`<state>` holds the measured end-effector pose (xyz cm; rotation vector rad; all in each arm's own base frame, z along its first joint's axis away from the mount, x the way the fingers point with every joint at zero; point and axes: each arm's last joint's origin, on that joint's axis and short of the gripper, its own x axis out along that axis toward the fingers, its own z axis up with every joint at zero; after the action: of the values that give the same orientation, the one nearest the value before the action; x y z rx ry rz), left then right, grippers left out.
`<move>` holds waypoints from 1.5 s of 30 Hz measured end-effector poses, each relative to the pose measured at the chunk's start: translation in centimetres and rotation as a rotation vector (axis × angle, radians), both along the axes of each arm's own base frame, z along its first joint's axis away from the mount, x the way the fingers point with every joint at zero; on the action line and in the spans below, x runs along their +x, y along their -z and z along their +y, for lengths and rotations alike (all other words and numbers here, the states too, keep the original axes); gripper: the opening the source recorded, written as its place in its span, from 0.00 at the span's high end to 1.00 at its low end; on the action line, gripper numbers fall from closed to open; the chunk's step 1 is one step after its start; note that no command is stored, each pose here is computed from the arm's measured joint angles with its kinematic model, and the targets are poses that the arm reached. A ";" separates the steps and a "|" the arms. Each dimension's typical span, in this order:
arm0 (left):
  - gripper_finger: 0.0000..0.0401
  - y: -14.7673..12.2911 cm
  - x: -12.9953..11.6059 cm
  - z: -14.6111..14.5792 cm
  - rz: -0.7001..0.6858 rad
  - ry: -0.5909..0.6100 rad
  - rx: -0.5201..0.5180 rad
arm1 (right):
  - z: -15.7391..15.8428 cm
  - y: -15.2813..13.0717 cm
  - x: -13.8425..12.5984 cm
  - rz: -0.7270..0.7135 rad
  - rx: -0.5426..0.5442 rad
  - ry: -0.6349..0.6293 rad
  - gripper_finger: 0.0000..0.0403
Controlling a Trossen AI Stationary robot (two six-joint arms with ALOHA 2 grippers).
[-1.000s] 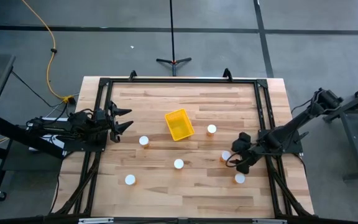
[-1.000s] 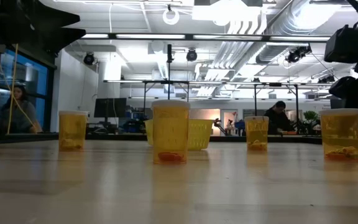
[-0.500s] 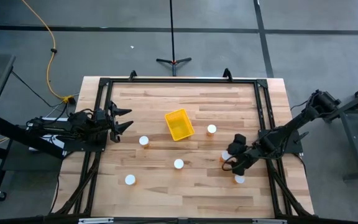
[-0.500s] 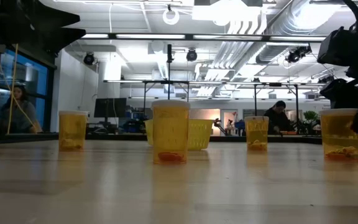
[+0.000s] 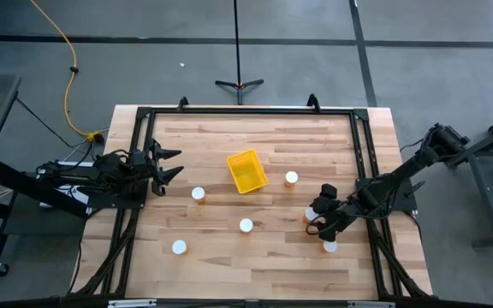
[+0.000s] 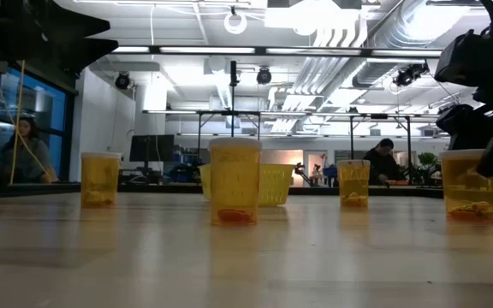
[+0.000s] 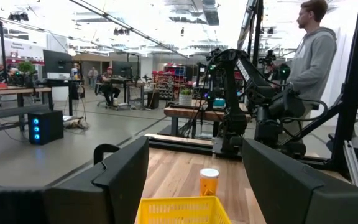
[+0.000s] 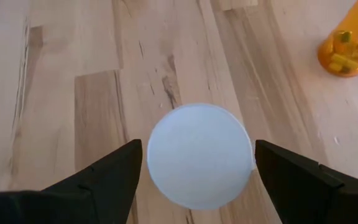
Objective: Pick and place pill bottles into a basket
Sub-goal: Put the orange pill bottle into the yellow bin
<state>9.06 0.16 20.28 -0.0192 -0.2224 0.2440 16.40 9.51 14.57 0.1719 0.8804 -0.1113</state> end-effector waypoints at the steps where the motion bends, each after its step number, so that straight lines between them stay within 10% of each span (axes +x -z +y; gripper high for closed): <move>1: 0.27 0.0 0.0 0.0 0.000 0.000 0.000 | 0.0 0.0 0.0 0.002 0.002 -0.003 0.25; 45: 0.27 0.0 0.0 0.0 0.000 0.000 -0.001 | 0.0 -0.2 0.2 -0.036 -0.001 0.036 0.52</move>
<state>9.06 0.16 20.28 -0.0198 -0.2221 0.2442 16.58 9.51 14.74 0.1881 0.8415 -0.1422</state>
